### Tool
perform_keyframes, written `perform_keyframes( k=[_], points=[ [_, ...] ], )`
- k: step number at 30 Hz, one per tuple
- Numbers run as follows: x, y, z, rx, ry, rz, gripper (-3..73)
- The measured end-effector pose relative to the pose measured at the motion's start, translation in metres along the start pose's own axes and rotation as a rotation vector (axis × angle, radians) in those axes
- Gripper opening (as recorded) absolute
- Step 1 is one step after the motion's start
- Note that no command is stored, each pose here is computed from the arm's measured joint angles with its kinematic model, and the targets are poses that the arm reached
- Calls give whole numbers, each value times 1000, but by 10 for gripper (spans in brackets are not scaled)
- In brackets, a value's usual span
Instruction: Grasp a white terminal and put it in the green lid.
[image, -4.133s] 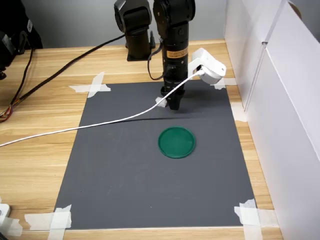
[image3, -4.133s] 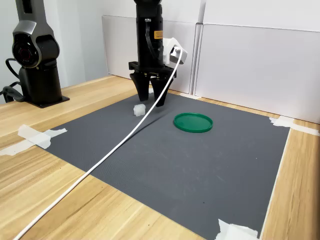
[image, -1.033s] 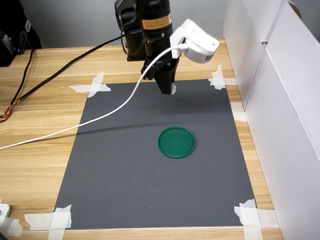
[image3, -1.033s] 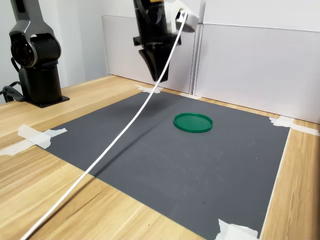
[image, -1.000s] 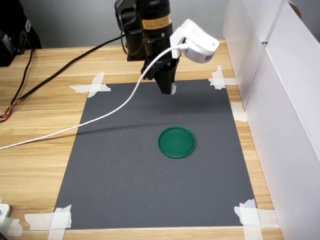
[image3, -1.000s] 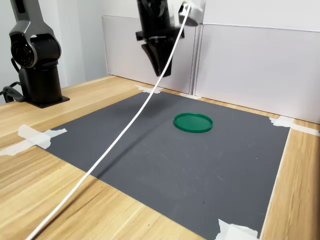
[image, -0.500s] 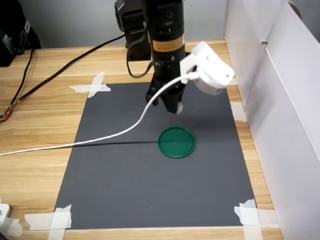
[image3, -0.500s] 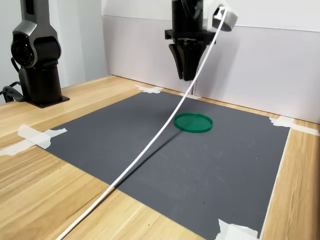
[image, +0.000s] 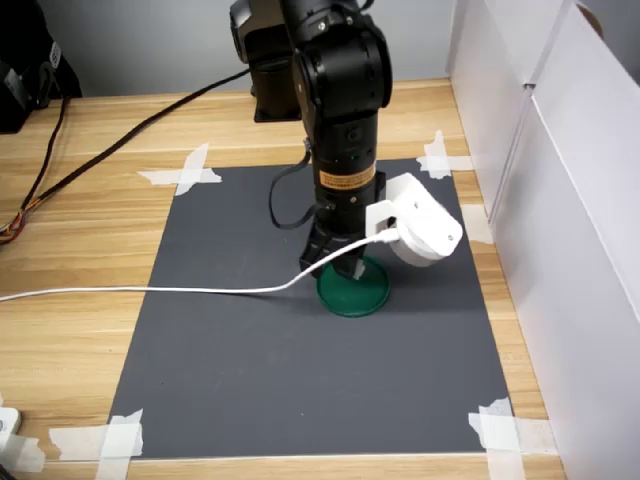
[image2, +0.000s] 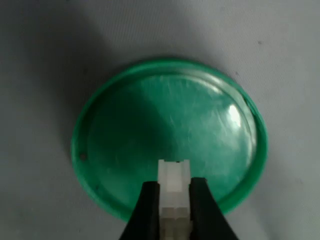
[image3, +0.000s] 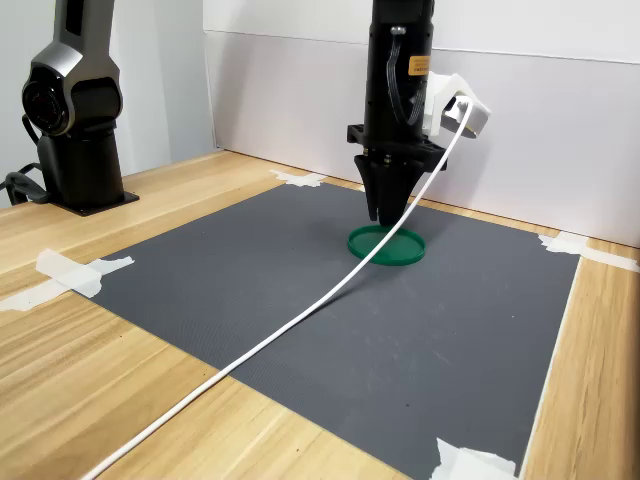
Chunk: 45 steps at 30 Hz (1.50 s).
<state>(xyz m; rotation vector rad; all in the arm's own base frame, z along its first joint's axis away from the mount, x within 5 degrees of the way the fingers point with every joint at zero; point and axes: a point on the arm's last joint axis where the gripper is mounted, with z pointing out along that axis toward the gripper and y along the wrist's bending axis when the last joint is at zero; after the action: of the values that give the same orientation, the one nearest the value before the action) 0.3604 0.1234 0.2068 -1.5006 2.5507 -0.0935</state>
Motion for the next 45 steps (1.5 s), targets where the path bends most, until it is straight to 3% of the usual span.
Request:
perform_keyframes(
  k=[8, 11, 14, 15, 18, 21, 23, 27, 29, 33, 40, 44, 45],
  points=[
    [0, 0, 16, -29, 32, -20, 159],
    [1, 1, 16, -37, 40, -36, 257],
    [1, 1, 15, -37, 40, -41, 427],
    [1, 1, 13, -32, 35, -41, 452],
    [-2, -2, -13, 40, -48, -38, 556],
    [0, -2, -60, 155, -173, -30, 572],
    [5, 2, -99, 237, -265, -18, 541],
    [20, 15, -155, 330, -402, 32, 385],
    [31, 26, -187, 367, -489, 68, 235],
    [54, 49, -230, 417, -646, 127, 24],
    [106, 93, -238, 498, -817, 220, -18],
    [145, 118, -207, 485, -885, 415, -20],
    [159, 124, -191, 477, -884, 517, -19]
  ],
)
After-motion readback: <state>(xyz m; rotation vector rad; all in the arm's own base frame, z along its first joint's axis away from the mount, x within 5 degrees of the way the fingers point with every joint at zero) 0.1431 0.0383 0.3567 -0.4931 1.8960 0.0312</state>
